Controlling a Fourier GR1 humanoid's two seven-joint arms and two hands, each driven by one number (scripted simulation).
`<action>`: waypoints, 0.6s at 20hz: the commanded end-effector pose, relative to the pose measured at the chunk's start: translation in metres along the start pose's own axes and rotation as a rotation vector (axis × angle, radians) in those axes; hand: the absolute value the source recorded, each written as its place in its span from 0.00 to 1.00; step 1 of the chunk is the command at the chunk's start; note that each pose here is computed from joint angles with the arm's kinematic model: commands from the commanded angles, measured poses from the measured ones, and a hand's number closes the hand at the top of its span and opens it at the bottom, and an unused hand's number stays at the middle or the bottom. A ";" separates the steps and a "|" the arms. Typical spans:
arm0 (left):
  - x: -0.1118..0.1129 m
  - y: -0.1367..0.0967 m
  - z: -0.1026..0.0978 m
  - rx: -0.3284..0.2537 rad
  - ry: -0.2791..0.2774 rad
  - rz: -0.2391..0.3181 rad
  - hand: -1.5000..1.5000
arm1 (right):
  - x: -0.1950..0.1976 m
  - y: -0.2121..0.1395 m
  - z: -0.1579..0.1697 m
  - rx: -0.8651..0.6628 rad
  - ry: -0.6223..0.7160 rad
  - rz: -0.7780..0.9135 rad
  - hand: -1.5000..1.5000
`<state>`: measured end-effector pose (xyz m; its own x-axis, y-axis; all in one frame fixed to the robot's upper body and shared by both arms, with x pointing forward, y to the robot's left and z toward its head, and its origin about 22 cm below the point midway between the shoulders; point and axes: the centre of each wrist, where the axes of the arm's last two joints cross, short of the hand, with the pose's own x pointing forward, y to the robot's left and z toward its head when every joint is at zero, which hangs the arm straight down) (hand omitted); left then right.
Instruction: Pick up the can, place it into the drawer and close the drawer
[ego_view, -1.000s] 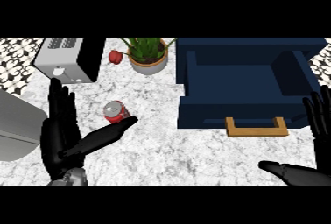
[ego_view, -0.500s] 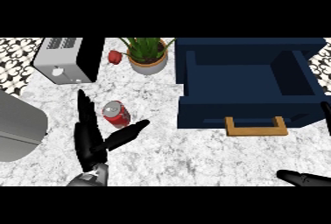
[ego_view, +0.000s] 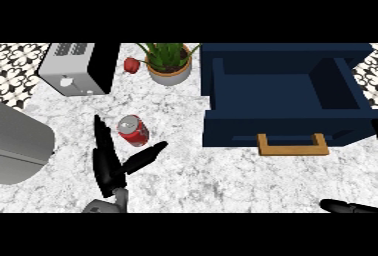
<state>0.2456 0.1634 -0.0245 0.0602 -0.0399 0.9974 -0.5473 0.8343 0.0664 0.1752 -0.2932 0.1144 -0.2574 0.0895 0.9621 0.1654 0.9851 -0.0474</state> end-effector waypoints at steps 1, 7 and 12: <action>-0.022 0.003 -0.011 0.028 0.007 -0.008 0.00 | 0.012 -0.009 -0.006 -0.022 0.001 -0.028 0.00; -0.044 0.005 -0.018 0.041 0.063 -0.008 0.00 | 0.026 -0.016 0.006 -0.009 0.002 0.016 0.00; -0.066 -0.002 -0.034 0.035 0.061 -0.002 0.00 | 0.009 0.003 0.007 -0.015 -0.008 0.017 0.00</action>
<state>0.2597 0.1856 -0.0781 0.1036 -0.0131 0.9945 -0.5712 0.8178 0.0703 0.1661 -0.2976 0.1263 -0.2579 0.0991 0.9611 0.1749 0.9831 -0.0544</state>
